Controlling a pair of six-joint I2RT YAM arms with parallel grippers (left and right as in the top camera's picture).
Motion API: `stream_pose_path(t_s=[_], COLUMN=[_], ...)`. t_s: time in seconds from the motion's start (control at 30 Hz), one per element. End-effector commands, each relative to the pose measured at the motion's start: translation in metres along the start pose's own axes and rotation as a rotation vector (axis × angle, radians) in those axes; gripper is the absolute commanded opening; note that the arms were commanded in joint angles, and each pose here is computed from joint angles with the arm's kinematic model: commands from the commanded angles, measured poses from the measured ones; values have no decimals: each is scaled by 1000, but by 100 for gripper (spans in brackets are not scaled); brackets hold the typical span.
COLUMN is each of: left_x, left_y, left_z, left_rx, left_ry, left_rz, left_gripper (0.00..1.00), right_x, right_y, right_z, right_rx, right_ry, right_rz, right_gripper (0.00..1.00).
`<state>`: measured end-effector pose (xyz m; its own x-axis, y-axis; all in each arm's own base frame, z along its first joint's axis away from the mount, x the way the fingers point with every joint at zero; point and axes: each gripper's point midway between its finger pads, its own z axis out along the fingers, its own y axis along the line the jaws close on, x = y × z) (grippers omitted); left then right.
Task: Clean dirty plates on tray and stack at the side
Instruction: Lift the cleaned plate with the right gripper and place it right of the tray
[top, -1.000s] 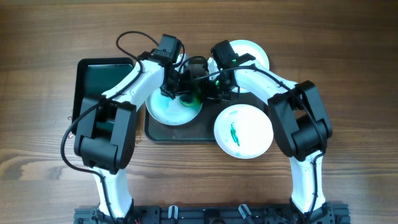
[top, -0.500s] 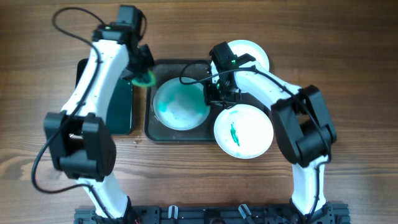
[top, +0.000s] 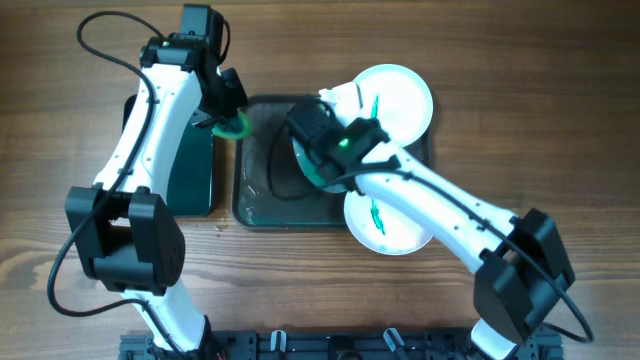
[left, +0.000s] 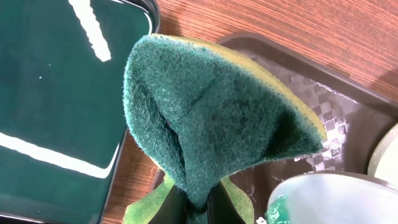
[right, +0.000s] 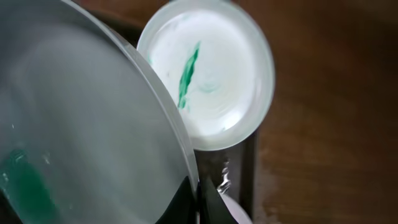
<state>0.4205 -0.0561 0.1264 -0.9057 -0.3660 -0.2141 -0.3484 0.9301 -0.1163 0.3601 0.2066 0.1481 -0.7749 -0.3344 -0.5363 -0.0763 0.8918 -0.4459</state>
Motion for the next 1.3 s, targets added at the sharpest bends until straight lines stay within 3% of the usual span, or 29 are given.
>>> stream_pose_path(t_s=[0.0, 0.33, 0.53, 0.6, 0.77, 0.87, 0.93, 0.97, 1.1, 1.27], left_x=[2, 4, 4, 4, 5, 6, 7, 9, 10, 10], left_y=[-10, -14, -14, -14, -14, -13, -13, -14, -17, -17], left_z=[-6, -6, -6, -6, -6, -6, -6, -6, -6, -6], left_rx=[24, 26, 26, 26, 26, 23, 20, 28, 48, 48], left_ry=[-7, -5, -5, -5, -4, 2, 6, 13, 24, 24], left_rz=[3, 14, 13, 13, 14, 13, 13, 13, 13, 13], left_gripper=[4, 4, 4, 4, 4, 4, 4, 4, 4, 4], right_x=[-23, -49, -49, -45, -10, 4, -2, -11, -26, -1], right_y=[-30, -42, -37, -29, 18, 36, 30, 16, -42, -154], right_z=[-31, -113, -115, -107, -54, -39, -40, -44, -43, 5], right_rx=[217, 564, 551, 493, 78, -256, -387, -497, -658, -521], right_ry=[-171, -503, -504, -468, -187, 12, 52, 75, 95, 187], right_rz=[-20, -98, -111, -125, -138, -1, 66, 141, 314, 579], right_gripper=[4, 4, 4, 4, 4, 4, 4, 4, 4, 4])
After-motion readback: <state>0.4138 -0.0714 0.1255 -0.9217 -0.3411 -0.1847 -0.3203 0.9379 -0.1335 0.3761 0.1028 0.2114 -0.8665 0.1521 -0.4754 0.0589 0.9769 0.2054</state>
